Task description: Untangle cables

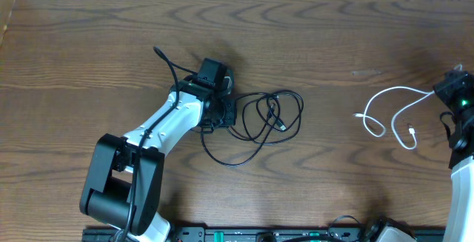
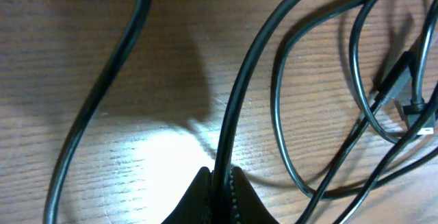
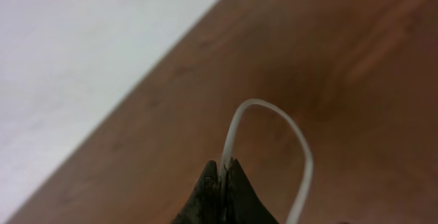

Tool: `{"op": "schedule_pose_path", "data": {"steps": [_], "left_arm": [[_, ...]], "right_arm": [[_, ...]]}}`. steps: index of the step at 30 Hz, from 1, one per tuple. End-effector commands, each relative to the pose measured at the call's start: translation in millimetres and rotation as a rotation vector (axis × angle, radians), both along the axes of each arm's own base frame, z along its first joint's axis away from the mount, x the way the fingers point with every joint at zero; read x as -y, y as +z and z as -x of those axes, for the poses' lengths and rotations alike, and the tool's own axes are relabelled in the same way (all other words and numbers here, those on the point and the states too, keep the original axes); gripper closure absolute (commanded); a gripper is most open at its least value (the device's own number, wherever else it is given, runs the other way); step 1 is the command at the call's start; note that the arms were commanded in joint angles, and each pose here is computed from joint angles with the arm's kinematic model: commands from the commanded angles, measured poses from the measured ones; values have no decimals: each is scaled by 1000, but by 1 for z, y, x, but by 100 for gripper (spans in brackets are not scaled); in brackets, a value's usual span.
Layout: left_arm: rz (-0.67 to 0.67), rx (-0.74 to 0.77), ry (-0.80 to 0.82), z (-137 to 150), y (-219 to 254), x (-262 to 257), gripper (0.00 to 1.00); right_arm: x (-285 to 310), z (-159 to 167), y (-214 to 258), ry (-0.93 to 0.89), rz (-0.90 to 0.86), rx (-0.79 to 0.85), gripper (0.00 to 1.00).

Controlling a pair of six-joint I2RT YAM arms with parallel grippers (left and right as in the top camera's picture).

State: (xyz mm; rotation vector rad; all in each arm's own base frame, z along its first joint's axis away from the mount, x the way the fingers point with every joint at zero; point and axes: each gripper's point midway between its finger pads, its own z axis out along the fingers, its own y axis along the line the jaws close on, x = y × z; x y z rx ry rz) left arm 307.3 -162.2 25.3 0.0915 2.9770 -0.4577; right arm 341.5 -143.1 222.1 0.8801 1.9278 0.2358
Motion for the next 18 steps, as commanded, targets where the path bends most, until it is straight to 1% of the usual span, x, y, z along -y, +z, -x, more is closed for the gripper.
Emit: {"op": "schedule_pose_path", "data": {"steps": [1, 8, 12, 18], "left_arm": [[34, 0, 3, 1, 7, 4, 92], [33, -5, 3, 2, 7, 4, 92], [29, -13, 4, 4, 6, 3, 92], [29, -14, 4, 4, 6, 3, 92]], "right_arm": [[27, 10, -11, -88, 136, -106, 99], [55, 20, -27, -184, 246, -215, 99], [81, 31, -19, -320, 328, -238, 99], [121, 55, 8, -566, 454, -228, 99]]}}
